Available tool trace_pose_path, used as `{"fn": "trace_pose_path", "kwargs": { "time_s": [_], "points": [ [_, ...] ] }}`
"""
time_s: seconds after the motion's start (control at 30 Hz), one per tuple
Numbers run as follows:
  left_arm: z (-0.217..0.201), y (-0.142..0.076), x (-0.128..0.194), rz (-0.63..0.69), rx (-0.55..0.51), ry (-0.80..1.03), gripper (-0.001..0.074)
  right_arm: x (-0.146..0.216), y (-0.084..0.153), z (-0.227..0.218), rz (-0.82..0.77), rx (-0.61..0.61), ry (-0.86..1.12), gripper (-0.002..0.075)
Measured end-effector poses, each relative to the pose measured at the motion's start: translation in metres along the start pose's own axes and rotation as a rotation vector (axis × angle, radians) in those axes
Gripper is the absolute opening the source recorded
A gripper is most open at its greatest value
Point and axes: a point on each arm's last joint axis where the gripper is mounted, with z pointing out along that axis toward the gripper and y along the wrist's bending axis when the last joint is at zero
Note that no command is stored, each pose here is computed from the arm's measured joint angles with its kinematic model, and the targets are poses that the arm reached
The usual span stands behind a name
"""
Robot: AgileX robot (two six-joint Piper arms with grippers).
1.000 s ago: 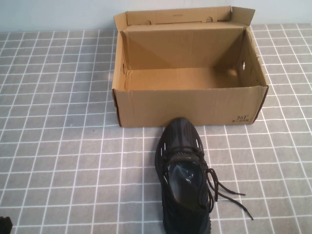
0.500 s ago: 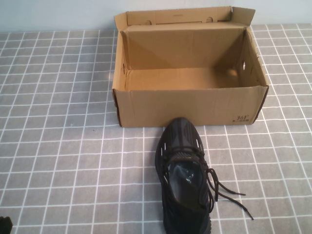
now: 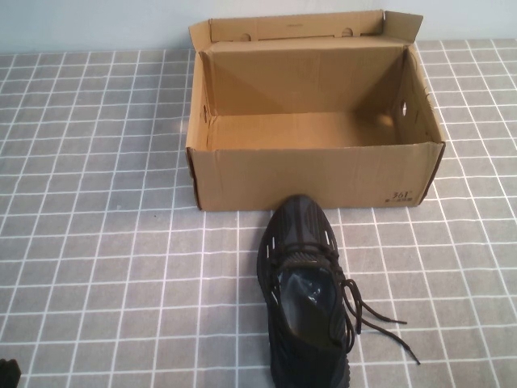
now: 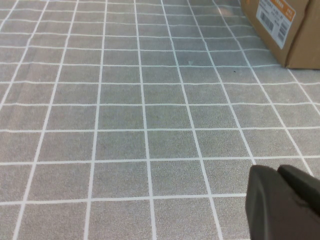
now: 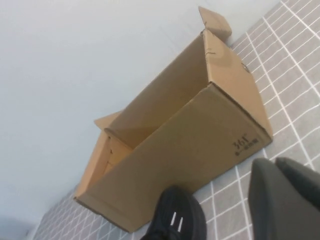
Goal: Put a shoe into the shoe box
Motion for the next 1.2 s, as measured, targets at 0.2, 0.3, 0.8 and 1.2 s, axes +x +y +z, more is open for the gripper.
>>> {"fn": "trace_pose_path", "kwargs": {
  "time_s": [0.2,0.3,0.8,1.2],
  "points": [
    [0.0,0.0,0.0,0.0,0.0,0.0,-0.0001,0.007,0.002,0.0,0.05,-0.018,0.082,-0.0016],
    [0.0,0.0,0.0,0.0,0.0,0.0,-0.0001,0.008,0.016,-0.002,0.038,-0.048,0.181,-0.0016],
    [0.0,0.0,0.0,0.0,0.0,0.0,-0.0001,-0.036,0.082,0.042,-0.395,0.192,0.828,-0.0016],
    [0.0,0.0,0.0,0.0,0.0,0.0,-0.0001,-0.062,0.105,0.117,-0.481,0.195,0.986,-0.0016]
  ]
}}
